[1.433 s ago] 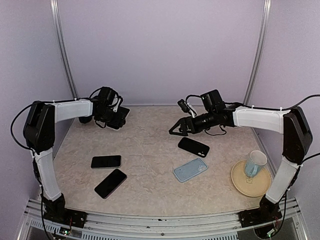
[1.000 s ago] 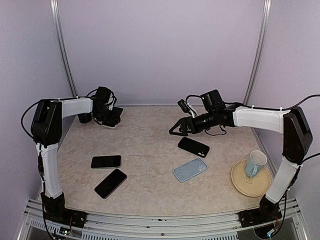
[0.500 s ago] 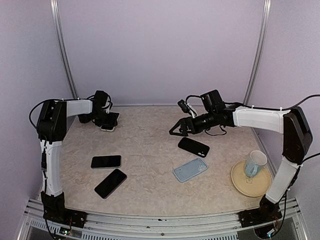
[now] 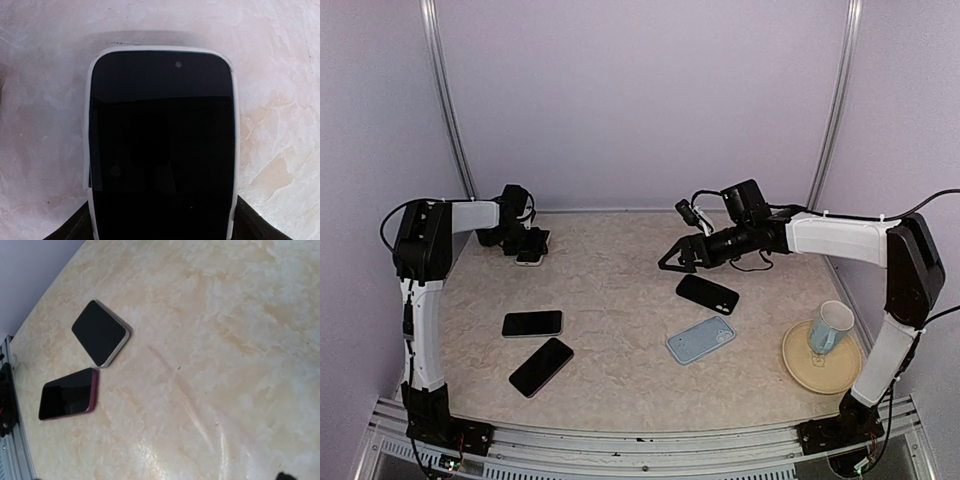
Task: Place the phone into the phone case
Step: Place the phone with the phone case at the corner of the board.
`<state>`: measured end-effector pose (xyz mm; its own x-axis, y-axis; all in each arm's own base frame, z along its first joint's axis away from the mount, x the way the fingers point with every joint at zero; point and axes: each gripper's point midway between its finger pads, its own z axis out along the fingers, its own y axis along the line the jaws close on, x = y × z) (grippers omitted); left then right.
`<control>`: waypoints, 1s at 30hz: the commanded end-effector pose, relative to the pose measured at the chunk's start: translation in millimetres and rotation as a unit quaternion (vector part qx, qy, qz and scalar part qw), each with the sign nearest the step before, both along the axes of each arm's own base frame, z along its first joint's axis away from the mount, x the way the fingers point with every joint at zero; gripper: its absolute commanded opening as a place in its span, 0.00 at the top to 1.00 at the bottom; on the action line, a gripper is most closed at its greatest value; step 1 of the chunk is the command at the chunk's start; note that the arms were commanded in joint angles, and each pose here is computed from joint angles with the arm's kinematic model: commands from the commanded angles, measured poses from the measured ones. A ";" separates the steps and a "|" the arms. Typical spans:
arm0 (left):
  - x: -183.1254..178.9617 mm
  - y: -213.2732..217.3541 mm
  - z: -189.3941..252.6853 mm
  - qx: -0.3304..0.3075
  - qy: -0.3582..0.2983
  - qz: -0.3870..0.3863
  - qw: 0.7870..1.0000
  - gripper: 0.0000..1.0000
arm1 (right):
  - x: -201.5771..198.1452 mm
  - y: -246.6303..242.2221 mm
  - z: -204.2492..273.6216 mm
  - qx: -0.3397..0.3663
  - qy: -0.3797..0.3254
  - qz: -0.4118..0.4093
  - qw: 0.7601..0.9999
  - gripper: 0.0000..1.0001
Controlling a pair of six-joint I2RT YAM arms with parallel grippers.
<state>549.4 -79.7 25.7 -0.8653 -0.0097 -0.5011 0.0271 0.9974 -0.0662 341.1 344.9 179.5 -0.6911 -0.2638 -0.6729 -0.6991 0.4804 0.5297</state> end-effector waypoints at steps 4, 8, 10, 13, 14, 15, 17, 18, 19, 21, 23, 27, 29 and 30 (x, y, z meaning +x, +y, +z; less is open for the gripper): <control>11.2 -2.5 5.0 -0.013 -0.014 0.012 1.000 0.29 | 0.7 -3.1 2.0 0.003 -0.008 -0.003 1.000 0.00; 11.0 -0.1 6.4 -0.008 -0.015 0.017 1.000 0.24 | 0.5 -3.0 2.5 0.004 -0.008 -0.002 1.000 0.00; 10.8 2.2 6.8 -0.003 -0.015 0.020 1.000 0.22 | 0.7 -2.9 3.3 0.005 -0.010 -0.002 1.000 0.00; 9.2 3.3 5.6 0.000 -0.014 0.020 1.000 0.19 | 0.8 -2.8 2.2 0.004 -0.008 -0.003 1.000 0.00; 8.8 3.5 5.5 0.001 -0.014 0.020 1.000 0.18 | 1.0 -2.7 2.0 0.005 -0.008 -0.003 1.000 0.00; 8.3 3.7 4.9 0.001 -0.013 0.021 1.000 0.17 | 0.7 -2.5 1.8 0.005 -0.007 -0.002 1.000 0.00; 6.9 3.8 3.2 0.004 -0.011 0.022 1.000 0.16 | 0.6 -2.2 2.3 0.006 -0.007 -0.002 1.000 0.00; 6.1 4.0 1.8 0.005 -0.010 0.022 1.000 0.16 | 0.6 -2.2 2.2 0.006 -0.006 -0.002 1.000 0.00; 5.5 3.7 1.0 0.006 -0.010 0.022 1.000 0.16 | 1.0 -1.9 3.1 0.007 -0.007 -0.002 1.000 0.00; 4.1 3.0 -1.0 0.009 -0.008 0.021 1.000 0.15 | 1.0 -2.2 3.2 0.006 -0.008 -0.002 1.000 0.00; 2.5 2.3 -3.6 0.010 -0.007 0.021 1.000 0.14 | 0.7 -2.3 2.9 0.006 -0.007 -0.002 1.000 0.00; 2.1 0.5 -2.6 0.008 -0.009 0.022 1.000 0.12 | 0.5 -2.4 2.5 0.006 -0.007 -0.002 1.000 0.00; 1.3 0.6 -0.1 0.010 -0.010 0.024 1.000 0.02 | 0.7 -2.6 2.4 0.005 -0.008 -0.003 1.000 0.00; 1.6 0.5 2.5 0.010 -0.013 0.025 1.000 0.01 | 1.2 -2.5 2.5 0.005 -0.008 -0.003 1.000 0.00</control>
<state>550.4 -78.0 24.6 -0.8609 -0.0315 -0.5078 -0.0062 0.9987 -0.0514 340.4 344.5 176.9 -0.6943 -0.2631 -0.6698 -0.6962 0.4814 0.5325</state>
